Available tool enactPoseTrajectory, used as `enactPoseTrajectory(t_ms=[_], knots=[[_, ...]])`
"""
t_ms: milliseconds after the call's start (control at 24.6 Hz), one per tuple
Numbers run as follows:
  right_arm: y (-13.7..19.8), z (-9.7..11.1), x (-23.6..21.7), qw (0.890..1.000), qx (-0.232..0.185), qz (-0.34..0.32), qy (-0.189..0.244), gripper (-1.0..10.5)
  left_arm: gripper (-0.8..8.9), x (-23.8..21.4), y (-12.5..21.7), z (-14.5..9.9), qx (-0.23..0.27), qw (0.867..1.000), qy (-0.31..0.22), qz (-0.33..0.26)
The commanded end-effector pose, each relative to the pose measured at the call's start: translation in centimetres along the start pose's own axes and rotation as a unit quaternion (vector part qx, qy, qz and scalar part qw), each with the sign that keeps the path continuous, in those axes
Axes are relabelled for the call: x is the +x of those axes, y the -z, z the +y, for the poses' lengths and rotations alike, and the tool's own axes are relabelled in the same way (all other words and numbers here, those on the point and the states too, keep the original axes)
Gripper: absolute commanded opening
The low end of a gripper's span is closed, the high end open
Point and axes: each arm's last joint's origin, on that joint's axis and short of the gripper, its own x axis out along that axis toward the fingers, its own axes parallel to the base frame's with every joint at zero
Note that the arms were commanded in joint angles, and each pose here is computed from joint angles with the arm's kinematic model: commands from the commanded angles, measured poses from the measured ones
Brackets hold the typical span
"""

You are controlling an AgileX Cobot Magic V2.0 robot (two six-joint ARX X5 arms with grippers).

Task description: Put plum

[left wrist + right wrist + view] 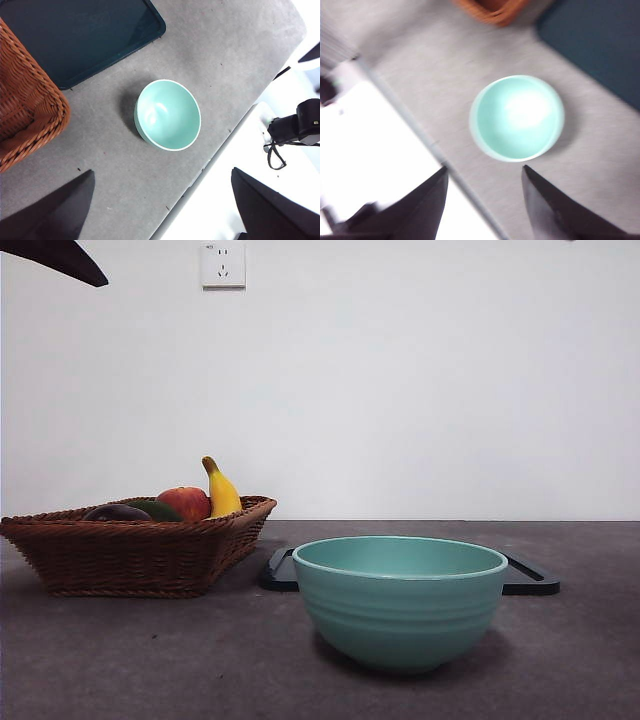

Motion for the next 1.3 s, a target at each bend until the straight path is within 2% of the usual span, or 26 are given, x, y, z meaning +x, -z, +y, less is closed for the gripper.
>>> enactPoseTrajectory(t_ms=[41,772,813,894,975,1016,1300], knots=[[-0.23,0.41,-0.2,0.999,-0.027,-0.004,-0.028,2.4,4.36,-0.18,-0.35,-0.2,0.009,1.0,0.003,-0.005],[-0.24,0.41,-0.23,0.999,-0.031,-0.006,-0.029,2.3,4.26,-0.18,-0.34,-0.2,0.009,1.0,0.003,-0.005],[-0.24,0.41,-0.23,0.999,-0.031,-0.006,-0.029,2.3,4.02,-0.18,-0.34,-0.2,0.009,1.0,0.003,-0.005],[-0.24,0.41,-0.23,0.999,-0.031,-0.006,-0.029,2.0,2.51,-0.18,-0.34,-0.2,0.009,1.0,0.003,-0.005],[-0.24,0.41,-0.23,0.999,-0.031,-0.006,-0.029,0.4,0.74,-0.18,-0.35,-0.2,0.01,1.0,0.003,-0.005],[-0.24,0.41,-0.23,0.999,-0.031,-0.006,-0.029,0.0,-0.02,-0.18,-0.37,-0.2,0.01,1.0,0.003,-0.006],[-0.31,0.43,-0.25,0.999,-0.03,-0.01,-0.029,0.1,0.09,-0.18,-0.38,-0.2,0.01,1.0,0.002,-0.006]])
